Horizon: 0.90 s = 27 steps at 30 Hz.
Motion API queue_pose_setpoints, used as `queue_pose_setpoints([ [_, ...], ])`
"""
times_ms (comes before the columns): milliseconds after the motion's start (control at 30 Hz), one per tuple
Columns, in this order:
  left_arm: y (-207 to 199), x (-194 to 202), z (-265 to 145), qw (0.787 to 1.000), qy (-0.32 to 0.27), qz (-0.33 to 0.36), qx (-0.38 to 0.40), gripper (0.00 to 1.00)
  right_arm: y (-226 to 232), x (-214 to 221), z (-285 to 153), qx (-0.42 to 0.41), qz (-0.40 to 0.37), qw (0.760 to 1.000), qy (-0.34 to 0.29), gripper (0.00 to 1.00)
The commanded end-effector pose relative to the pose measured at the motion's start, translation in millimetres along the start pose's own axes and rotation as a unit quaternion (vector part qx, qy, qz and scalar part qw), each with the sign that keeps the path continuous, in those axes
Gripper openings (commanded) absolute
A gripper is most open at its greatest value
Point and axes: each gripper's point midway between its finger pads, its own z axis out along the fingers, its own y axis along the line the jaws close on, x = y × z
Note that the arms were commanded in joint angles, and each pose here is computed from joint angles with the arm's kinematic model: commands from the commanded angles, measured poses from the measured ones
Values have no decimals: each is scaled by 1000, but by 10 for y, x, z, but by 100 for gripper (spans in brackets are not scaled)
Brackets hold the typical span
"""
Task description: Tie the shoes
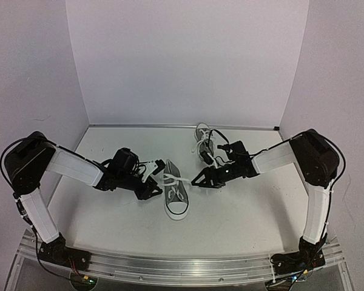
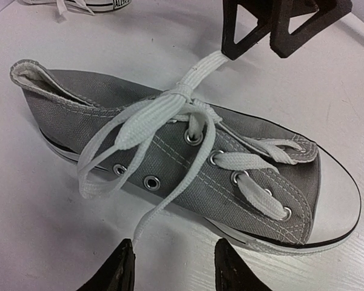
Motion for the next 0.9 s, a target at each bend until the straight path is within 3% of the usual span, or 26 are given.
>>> queue_pose_setpoints([
  [0,12,-183,64,1000,-12,17,14,39,132,10,-85,-17,-10,1000,-4,61],
  [200,-103,-383,14,998,-31,31,46,9,95,128,-82,-16,-7,1000,5,58],
  [333,-354,-507,-24,994,-40,52,86,0,130,72,-123,-12,-14,1000,-4,58],
  [600,-602,-706,84,990,-49,74,109,2,113,-111,-261,1,-10,999,-32,59],
  [733,-249,-621,21,998,-34,51,30,26,99,-88,-260,-2,-2,1000,-28,59],
  [867,97,-365,-84,1000,5,19,3,36,101,-19,-245,-10,3,1000,-20,59],
])
